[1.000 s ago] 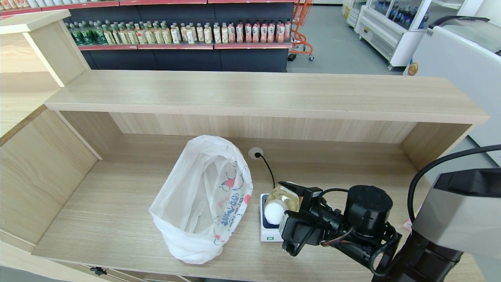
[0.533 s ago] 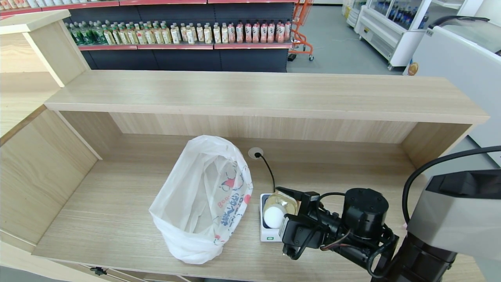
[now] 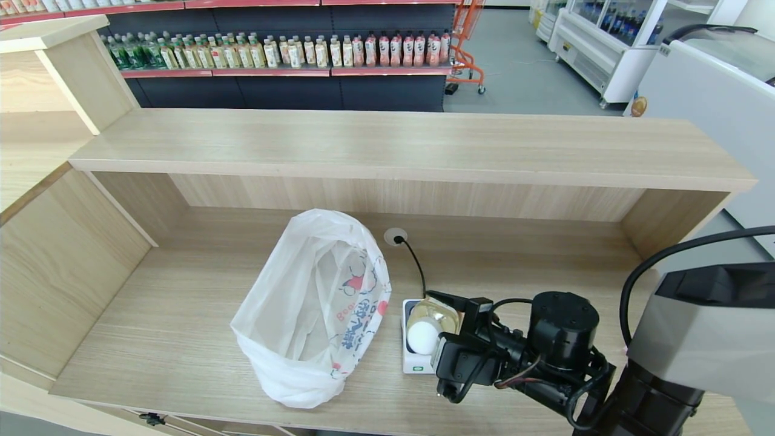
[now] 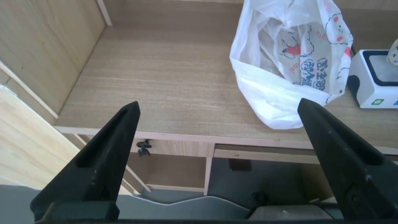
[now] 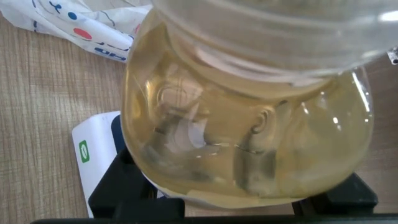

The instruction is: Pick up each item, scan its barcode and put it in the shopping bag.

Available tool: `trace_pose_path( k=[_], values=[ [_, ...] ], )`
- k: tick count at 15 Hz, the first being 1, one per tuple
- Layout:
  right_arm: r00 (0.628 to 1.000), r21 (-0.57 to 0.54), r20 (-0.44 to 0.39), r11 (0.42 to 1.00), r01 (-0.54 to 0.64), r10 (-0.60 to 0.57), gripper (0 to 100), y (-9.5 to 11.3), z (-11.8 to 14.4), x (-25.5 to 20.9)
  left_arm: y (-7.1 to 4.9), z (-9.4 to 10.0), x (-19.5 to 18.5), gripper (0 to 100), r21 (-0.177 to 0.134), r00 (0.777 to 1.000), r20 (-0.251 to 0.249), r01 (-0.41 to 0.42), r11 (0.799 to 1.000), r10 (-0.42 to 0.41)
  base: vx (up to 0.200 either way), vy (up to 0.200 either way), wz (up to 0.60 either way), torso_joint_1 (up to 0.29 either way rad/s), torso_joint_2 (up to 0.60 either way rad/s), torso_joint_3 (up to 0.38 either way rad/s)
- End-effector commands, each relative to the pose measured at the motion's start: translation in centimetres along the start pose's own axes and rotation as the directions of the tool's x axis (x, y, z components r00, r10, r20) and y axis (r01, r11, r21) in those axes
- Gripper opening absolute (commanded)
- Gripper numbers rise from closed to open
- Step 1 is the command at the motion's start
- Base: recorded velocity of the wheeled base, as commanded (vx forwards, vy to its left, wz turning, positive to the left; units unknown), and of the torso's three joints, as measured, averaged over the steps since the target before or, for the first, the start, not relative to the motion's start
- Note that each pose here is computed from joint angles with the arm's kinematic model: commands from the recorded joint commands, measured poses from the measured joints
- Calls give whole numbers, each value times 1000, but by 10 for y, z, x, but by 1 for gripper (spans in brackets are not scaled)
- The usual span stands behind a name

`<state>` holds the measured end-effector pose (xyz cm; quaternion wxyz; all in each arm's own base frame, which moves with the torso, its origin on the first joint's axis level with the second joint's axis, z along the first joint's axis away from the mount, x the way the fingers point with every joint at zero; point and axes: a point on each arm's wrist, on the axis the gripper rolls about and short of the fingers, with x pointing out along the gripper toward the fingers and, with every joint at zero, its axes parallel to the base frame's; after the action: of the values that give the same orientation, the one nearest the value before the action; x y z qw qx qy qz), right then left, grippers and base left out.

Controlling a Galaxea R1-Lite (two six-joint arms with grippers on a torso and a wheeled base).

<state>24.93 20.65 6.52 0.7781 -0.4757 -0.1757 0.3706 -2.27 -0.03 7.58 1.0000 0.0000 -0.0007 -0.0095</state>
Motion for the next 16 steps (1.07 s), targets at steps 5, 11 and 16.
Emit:
trace_pose_path(
  k=[5, 11, 16],
  values=[
    [949, 114, -39, 942, 316, -314, 0, -62, 76, 9, 0, 0, 0, 100, -3, 1000, 0, -1, 1000, 1, 0, 0, 0, 0, 0, 0],
    [896, 563, -338, 702, 437, -287, 0, -170, 112, -95, 0, 0, 0, 100, -5, 1000, 0, -1, 1000, 1, 0, 0, 0, 0, 0, 0],
    [889, 801, -422, 387, 457, -176, 0, -147, 101, -161, 0, 0, 0, 100, -6, 1000, 0, -1, 1000, 1, 0, 40, 0, 0, -1, 1]
  ],
)
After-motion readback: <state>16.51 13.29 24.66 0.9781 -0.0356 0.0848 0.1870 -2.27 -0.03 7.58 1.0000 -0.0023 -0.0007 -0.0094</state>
